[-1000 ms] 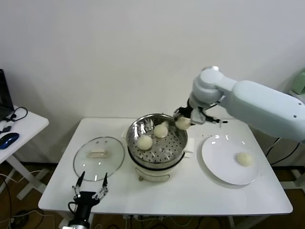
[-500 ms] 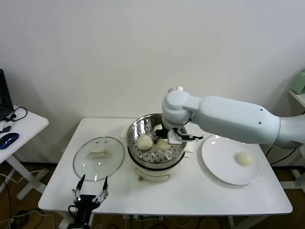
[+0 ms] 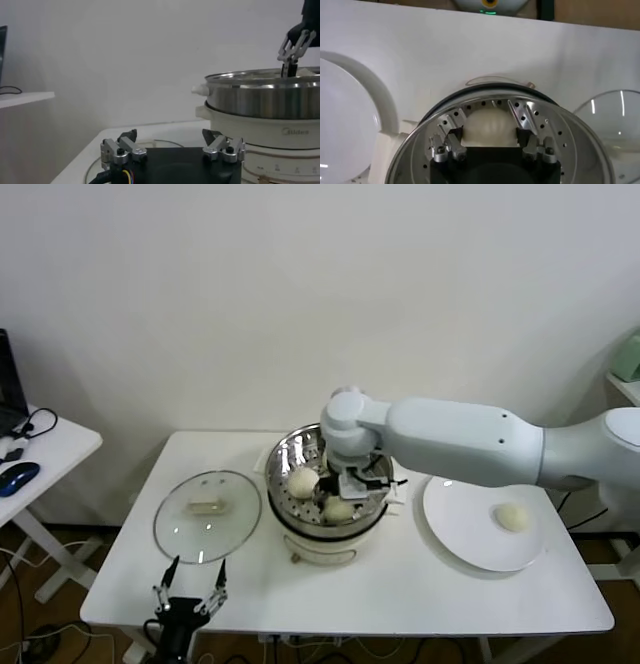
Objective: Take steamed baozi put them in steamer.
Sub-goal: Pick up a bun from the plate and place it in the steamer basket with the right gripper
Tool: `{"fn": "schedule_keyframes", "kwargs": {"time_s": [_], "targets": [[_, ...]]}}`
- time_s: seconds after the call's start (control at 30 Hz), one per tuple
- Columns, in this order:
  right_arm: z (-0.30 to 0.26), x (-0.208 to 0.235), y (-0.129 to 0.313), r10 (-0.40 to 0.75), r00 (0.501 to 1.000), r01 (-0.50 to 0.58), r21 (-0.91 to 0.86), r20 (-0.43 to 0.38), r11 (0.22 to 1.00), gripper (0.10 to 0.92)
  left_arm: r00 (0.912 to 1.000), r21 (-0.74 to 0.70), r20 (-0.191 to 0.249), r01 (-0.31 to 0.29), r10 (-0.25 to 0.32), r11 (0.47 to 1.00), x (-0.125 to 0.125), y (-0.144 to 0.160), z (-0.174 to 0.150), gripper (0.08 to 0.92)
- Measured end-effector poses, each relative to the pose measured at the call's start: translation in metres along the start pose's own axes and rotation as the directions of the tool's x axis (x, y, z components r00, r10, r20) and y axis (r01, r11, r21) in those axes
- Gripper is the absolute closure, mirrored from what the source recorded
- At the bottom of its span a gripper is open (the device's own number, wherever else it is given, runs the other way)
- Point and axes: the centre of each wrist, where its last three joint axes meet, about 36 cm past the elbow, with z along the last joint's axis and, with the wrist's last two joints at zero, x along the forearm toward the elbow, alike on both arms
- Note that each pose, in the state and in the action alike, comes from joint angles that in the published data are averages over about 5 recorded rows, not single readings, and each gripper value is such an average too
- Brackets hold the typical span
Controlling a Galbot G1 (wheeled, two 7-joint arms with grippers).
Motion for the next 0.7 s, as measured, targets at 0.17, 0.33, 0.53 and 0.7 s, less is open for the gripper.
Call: {"fn": "schedule_keyframes", "kwargs": {"time_s": [0.17,0.33,0.53,0.7], "targets": [[0.000,-0.006,-0.003,-0.006,1.000,0.006,0.024,0.001,1.000,0.318,1.0000,0.000,0.001,0.001,-0.001,1.000,-0.002,0.000,0.000,0.177],[0.001,-0.009,-0.003,-0.013,1.000,0.013,0.035,0.000,0.999,0.318,1.0000,-0.002,0.001,0.002,-0.002,1.000,-0.003,0.001,0.000,0.177],[0.002,-0.012,-0.001,-0.018,1.000,0.018,0.038,0.003,0.999,0.318,1.0000,-0.002,0.001,0.003,-0.003,1.000,-0.004,0.001,0.000,0.177],[0.001,-0.014,-0.001,-0.017,1.000,0.017,0.040,0.008,0.999,0.318,1.0000,-0.002,0.001,0.003,-0.003,1.000,-0.004,0.001,0.000,0.177]]}}
